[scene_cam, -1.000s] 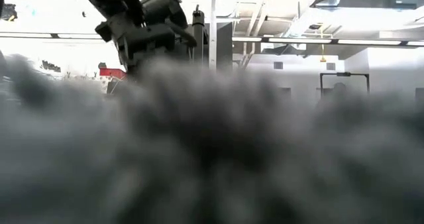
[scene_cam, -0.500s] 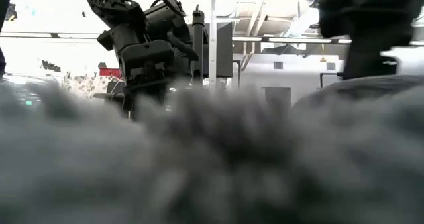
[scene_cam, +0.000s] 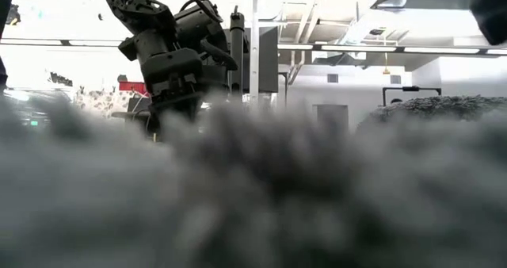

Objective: Roll towel
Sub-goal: Fold the black towel

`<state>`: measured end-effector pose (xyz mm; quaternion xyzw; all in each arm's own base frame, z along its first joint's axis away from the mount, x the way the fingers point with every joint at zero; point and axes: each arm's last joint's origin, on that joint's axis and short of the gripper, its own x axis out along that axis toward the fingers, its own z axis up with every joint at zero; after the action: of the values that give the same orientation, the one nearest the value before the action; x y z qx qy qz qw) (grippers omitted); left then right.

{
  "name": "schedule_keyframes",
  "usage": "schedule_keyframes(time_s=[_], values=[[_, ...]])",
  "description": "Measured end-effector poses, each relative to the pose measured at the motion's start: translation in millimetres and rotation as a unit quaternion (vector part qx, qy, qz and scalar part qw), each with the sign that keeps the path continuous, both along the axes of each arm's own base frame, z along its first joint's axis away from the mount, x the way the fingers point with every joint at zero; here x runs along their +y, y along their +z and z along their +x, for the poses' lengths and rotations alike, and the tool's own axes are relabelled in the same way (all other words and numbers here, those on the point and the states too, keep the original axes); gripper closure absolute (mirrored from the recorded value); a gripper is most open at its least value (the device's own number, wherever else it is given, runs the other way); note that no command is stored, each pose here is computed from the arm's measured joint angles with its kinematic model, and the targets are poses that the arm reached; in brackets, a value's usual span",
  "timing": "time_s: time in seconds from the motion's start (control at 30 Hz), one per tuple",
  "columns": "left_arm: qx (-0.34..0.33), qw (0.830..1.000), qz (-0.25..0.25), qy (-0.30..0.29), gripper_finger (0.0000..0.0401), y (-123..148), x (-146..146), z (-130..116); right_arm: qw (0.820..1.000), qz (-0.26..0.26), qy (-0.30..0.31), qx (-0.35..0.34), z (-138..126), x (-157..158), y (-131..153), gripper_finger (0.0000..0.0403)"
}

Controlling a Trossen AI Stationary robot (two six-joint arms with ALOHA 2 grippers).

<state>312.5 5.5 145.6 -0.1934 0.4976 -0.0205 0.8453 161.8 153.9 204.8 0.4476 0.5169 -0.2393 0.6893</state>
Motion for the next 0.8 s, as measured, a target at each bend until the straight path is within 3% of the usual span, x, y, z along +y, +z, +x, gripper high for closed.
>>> schedule_keyframes(time_s=[0.2,0.53,0.67,0.8], values=[[-0.001,1.000,0.003,-0.005,0.0295,0.1,0.1,0.0,0.999,-0.039,0.006,0.004,13.5,11.8,-24.8,0.0155],[-0.001,1.000,0.001,-0.001,0.0295,0.2,0.1,-0.1,0.996,0.001,0.051,-0.075,43.7,27.7,-37.8,0.0167],[-0.001,1.000,0.001,-0.001,0.0295,0.3,0.1,0.0,0.995,0.005,0.056,-0.080,42.5,29.8,-36.3,0.0206],[0.000,1.000,0.001,-0.001,0.0295,0.2,0.1,-0.1,0.994,0.010,0.063,-0.085,40.9,33.3,-35.6,0.0290]])
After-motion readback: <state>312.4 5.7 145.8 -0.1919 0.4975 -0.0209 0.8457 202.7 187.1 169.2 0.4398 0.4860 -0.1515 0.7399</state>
